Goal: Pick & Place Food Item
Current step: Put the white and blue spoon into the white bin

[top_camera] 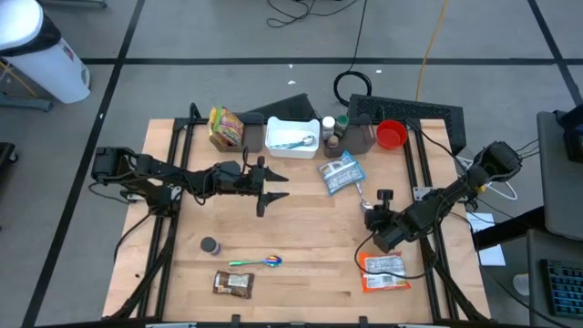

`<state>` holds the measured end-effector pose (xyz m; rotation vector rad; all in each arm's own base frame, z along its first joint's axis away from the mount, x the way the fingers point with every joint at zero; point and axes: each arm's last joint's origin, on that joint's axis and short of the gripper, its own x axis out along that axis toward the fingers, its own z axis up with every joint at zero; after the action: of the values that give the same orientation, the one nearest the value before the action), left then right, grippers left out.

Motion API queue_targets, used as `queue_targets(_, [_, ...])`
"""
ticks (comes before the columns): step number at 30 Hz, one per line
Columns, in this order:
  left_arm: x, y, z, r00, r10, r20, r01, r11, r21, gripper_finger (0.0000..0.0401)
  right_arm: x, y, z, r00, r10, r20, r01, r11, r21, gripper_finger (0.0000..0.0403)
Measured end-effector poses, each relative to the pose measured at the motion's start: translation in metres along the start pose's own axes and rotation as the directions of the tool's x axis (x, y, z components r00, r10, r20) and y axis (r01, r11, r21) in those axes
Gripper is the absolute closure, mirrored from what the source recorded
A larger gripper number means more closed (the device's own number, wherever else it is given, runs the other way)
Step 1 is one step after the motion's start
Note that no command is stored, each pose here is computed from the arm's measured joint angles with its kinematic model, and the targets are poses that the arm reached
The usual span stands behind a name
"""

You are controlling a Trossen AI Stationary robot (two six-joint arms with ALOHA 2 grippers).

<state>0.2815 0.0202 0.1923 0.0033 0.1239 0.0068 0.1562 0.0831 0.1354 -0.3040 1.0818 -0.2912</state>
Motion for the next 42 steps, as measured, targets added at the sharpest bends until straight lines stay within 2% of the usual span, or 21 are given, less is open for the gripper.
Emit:
queue_targets(7, [0.000,0.002,0.001,1.000,0.008,0.012,-0.008,1.000,0.020,0.0176,-0.029,-0.005,0.042,0.991,0.066,0.114,-0.071,0.997,0.035,0.0400])
queue_targets(14, [-0.001,0.008,0.001,0.999,0.031,0.014,-0.031,0.999,0.039,0.0176,-0.078,-0.024,0.083,0.944,0.123,0.307,-0.152,0.986,0.070,0.0402])
queue_targets(24, [-0.001,0.009,0.001,1.000,0.028,0.014,-0.029,0.998,0.061,0.0176,-0.129,-0.057,0.101,0.837,0.092,0.539,-0.157,0.984,0.077,0.0403])
queue_targets(30, [0.000,0.010,0.005,0.999,0.018,0.033,-0.021,0.996,0.087,0.0176,-0.137,-0.077,0.104,0.785,0.103,0.611,-0.188,0.979,0.077,0.0403])
queue_targets(33, [0.005,0.015,0.014,0.998,-0.054,0.039,0.051,0.996,0.071,0.0176,-0.134,-0.086,0.108,0.767,0.162,0.621,-0.251,0.966,0.058,0.0403])
queue_targets(35, [0.010,0.018,0.021,0.996,-0.092,0.009,0.091,0.993,0.072,0.0176,-0.129,-0.092,0.110,0.761,0.211,0.614,-0.302,0.952,0.048,0.0403])
queue_targets(42, [0.028,0.023,0.054,0.981,-0.092,-0.168,0.124,0.974,0.192,0.0176,-0.108,-0.111,0.118,0.748,0.340,0.570,-0.412,0.911,-0.002,0.0403])
